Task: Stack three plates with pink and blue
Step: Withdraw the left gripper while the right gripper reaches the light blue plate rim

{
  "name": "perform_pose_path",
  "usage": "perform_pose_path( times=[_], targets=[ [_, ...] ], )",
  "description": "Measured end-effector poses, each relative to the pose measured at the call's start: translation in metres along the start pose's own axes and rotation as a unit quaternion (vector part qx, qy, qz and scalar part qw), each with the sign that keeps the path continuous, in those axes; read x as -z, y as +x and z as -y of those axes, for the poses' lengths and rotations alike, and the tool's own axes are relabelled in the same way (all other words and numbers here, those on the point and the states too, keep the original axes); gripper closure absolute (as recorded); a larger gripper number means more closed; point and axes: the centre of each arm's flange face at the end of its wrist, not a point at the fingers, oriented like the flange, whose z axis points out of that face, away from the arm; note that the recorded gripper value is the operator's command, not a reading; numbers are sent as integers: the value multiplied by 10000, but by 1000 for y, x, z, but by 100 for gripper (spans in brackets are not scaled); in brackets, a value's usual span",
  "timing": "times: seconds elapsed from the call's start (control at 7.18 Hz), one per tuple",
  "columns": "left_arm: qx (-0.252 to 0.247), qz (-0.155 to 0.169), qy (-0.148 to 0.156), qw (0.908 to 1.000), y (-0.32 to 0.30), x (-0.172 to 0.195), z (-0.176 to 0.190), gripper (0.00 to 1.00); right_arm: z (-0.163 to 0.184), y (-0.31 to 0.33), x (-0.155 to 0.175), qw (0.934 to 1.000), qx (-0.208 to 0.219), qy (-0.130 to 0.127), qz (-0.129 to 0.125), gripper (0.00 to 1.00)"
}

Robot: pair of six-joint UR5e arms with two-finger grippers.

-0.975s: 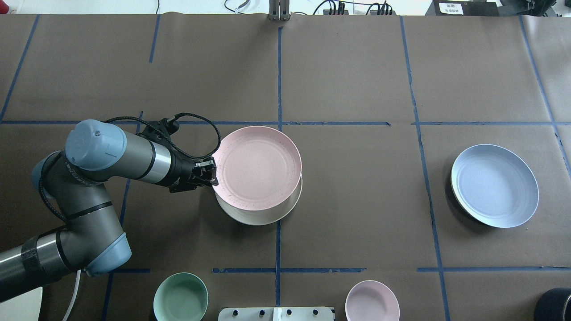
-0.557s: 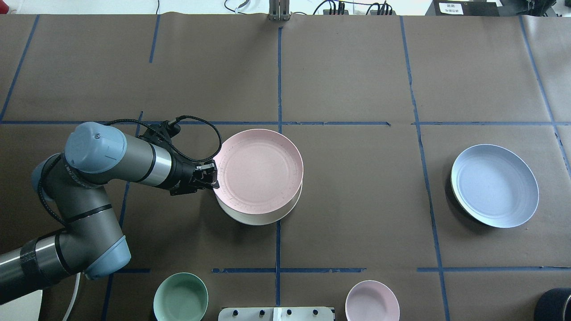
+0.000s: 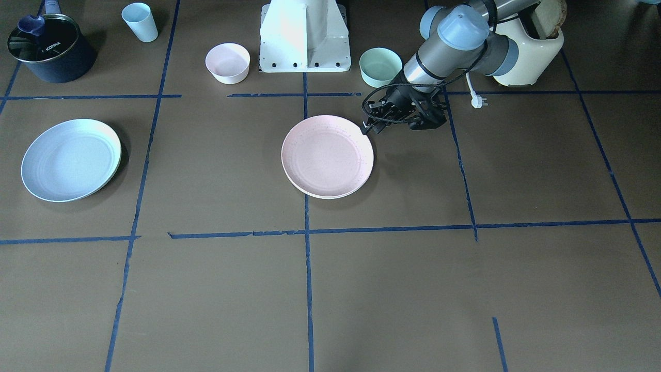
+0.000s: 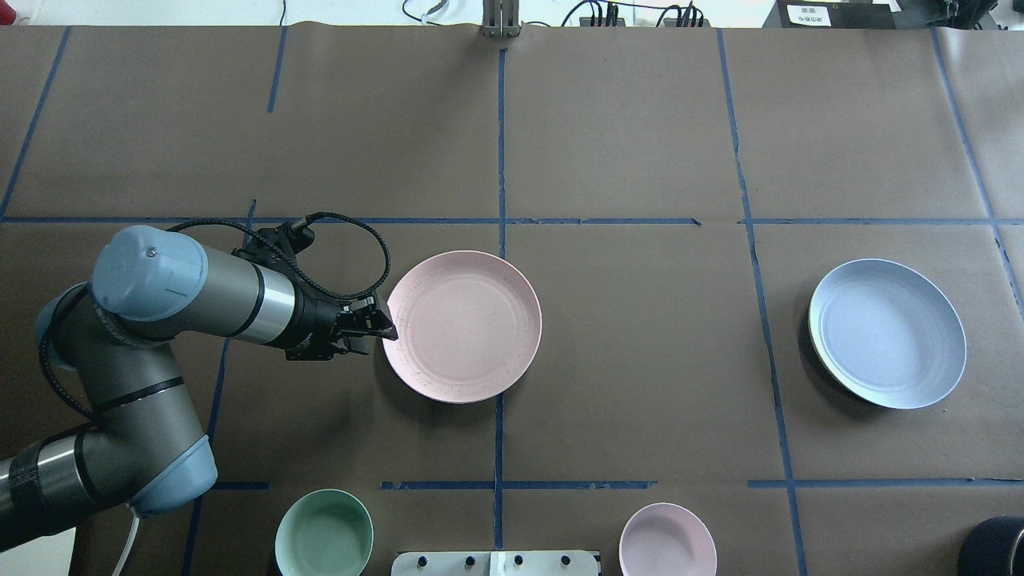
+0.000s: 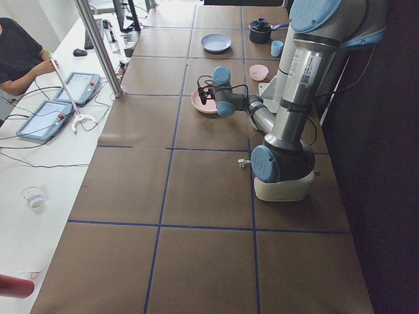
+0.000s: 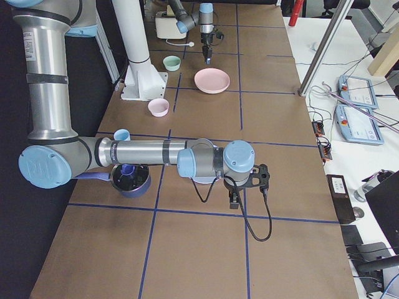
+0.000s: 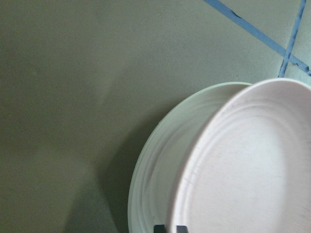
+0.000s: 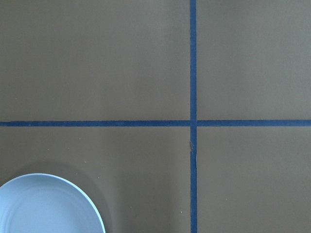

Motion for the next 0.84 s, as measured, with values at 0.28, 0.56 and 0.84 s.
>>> perform_pose_path(
  times=[0.28, 0.56, 0.84],
  targets=[
    [32, 52, 47, 10000, -6, 19, -2, 0, 2, -13, -14, 10000, 41, -89, -1, 0],
    [-2, 590, 133, 9982, 3, 45, -11, 0, -8, -42, -51, 10000, -49, 14, -6, 0],
    [-317, 1168, 139, 9926, 10, 76, -25, 0, -48, -61, -93, 9993, -231, 257, 133, 0]
  ],
)
